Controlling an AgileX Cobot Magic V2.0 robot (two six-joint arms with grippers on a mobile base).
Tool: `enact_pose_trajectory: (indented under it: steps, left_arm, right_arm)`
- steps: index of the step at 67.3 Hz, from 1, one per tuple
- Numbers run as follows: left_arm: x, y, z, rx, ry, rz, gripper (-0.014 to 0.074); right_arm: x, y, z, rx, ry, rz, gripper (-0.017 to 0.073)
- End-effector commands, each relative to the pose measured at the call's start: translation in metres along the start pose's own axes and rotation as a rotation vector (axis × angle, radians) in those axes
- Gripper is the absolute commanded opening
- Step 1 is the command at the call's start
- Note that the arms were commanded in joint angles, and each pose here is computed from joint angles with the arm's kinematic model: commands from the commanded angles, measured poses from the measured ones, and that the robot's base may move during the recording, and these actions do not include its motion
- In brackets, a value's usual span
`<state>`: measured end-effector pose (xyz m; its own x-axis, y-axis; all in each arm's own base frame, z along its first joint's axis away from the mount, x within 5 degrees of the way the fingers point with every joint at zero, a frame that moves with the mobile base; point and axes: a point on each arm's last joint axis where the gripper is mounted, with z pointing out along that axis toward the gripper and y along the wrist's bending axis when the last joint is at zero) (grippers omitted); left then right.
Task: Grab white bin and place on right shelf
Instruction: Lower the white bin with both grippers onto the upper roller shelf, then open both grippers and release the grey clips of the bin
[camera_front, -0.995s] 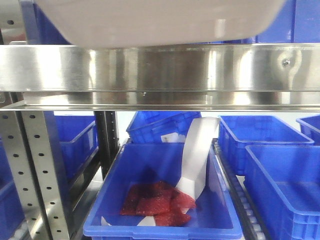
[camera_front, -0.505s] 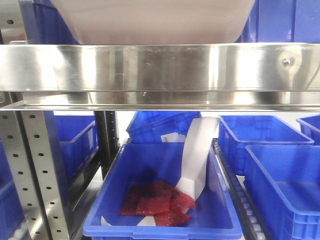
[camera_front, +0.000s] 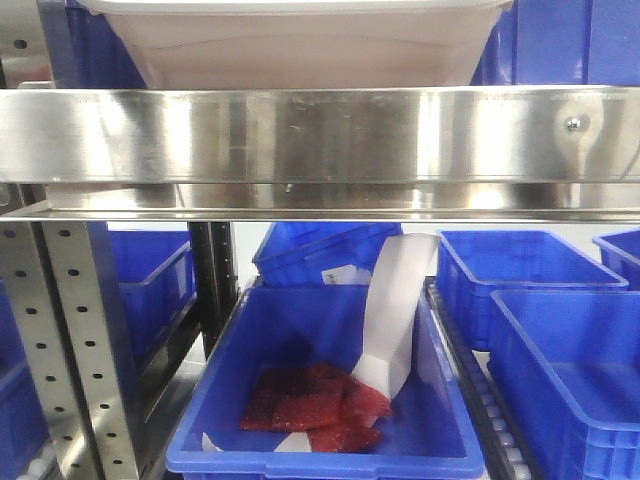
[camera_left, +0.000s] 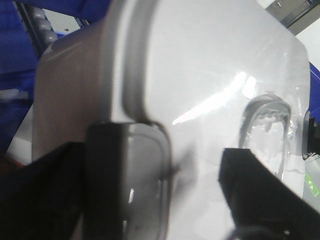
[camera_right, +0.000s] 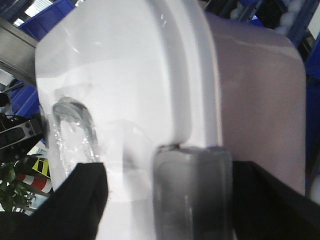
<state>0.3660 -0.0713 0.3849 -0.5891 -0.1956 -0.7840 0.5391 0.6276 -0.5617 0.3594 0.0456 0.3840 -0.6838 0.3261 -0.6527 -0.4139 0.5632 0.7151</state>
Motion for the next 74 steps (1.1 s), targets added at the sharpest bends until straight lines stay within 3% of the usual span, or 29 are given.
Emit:
enact_pose_trajectory:
  steps: [1, 11, 29, 55, 61, 69, 72, 74]
  left_arm:
    - [-0.019, -0.027, -0.014, 0.041, -0.104, 0.042, 0.0515]
    - [-0.018, -0.024, -0.014, 0.003, -0.089, 0.071, 0.0516]
    - [-0.024, -0.009, -0.027, -0.043, -0.117, 0.057, 0.0516]
    - [-0.022, -0.002, -0.039, -0.01, -0.073, 0.046, 0.0492]
    - [-0.023, -0.001, -0.039, -0.022, -0.084, 0.046, 0.033]
    - [-0.025, 0.0, -0.04, -0.039, -0.101, 0.045, -0.0018]
    - [-0.026, 0.001, -0.04, -0.052, -0.114, 0.045, -0.014]
    - [-0.027, 0.002, -0.04, -0.056, -0.118, 0.045, -0.0111]
  right_arm:
    - [-0.015, 0.032, -0.015, -0.079, -0.11, -0.027, 0.0608]
    - [-0.02, 0.027, -0.016, -0.036, -0.16, -0.025, 0.0608]
    - [-0.02, 0.018, -0.016, 0.065, -0.159, -0.083, 0.0608]
    - [-0.024, 0.013, -0.02, 0.117, -0.19, -0.097, 0.0586]
    - [-0.024, 0.013, -0.02, 0.117, -0.19, -0.097, 0.0396]
    - [-0.024, 0.012, -0.02, 0.121, -0.194, -0.096, 0.0055]
    - [-0.025, 0.012, -0.02, 0.124, -0.199, -0.096, 0.0025]
    - [-0.025, 0.012, -0.02, 0.126, -0.202, -0.096, 0.0033]
